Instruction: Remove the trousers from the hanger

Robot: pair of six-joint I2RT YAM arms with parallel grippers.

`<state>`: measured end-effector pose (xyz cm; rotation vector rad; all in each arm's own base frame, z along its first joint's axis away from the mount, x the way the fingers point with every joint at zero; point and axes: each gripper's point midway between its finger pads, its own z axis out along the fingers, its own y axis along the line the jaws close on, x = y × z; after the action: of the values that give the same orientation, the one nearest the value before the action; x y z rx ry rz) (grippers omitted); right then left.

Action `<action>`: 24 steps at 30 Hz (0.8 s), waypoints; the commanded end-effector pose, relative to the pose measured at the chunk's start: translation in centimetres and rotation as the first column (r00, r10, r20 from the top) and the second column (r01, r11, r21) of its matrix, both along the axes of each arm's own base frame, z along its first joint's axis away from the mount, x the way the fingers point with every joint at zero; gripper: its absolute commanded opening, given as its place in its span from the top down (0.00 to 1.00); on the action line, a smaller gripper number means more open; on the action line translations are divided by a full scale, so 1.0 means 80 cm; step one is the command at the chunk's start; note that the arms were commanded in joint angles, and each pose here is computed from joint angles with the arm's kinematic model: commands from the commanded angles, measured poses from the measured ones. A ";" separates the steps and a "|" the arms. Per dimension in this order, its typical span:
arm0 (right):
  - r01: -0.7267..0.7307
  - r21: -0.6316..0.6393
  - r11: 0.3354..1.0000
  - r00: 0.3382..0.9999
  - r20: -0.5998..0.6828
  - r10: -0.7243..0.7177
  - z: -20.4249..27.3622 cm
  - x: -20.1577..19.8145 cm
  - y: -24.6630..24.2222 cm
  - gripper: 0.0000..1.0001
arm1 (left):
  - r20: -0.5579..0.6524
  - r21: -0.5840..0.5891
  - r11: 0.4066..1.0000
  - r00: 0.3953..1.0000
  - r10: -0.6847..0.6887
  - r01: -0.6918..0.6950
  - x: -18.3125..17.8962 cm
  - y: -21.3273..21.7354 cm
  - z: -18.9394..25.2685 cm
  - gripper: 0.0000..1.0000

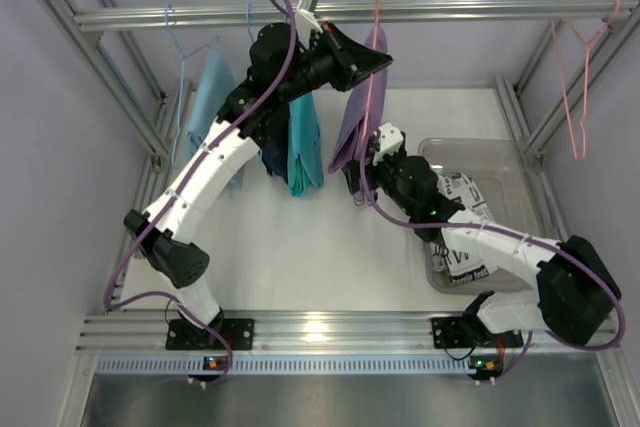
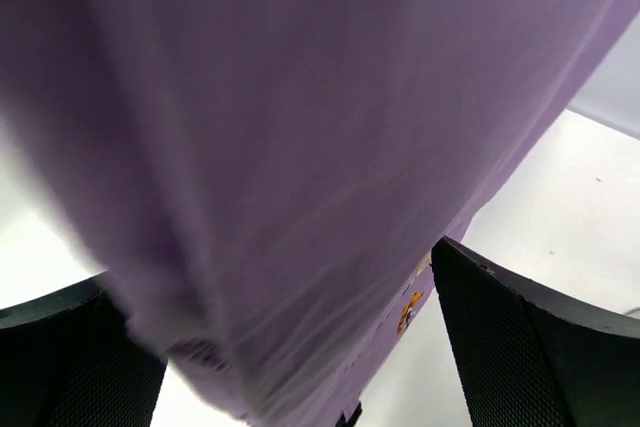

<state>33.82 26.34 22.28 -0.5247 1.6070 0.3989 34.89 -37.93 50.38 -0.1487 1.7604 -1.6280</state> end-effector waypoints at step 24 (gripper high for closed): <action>0.022 0.167 0.986 0.977 0.205 -0.056 0.187 -0.013 -0.059 1.00 | 0.238 -0.077 0.996 0.969 0.065 -0.048 -0.024 0.039 0.072 1.00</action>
<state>34.54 21.76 27.85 -0.4473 1.5709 0.3098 34.90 -37.82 49.53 -0.1239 1.7700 -1.6036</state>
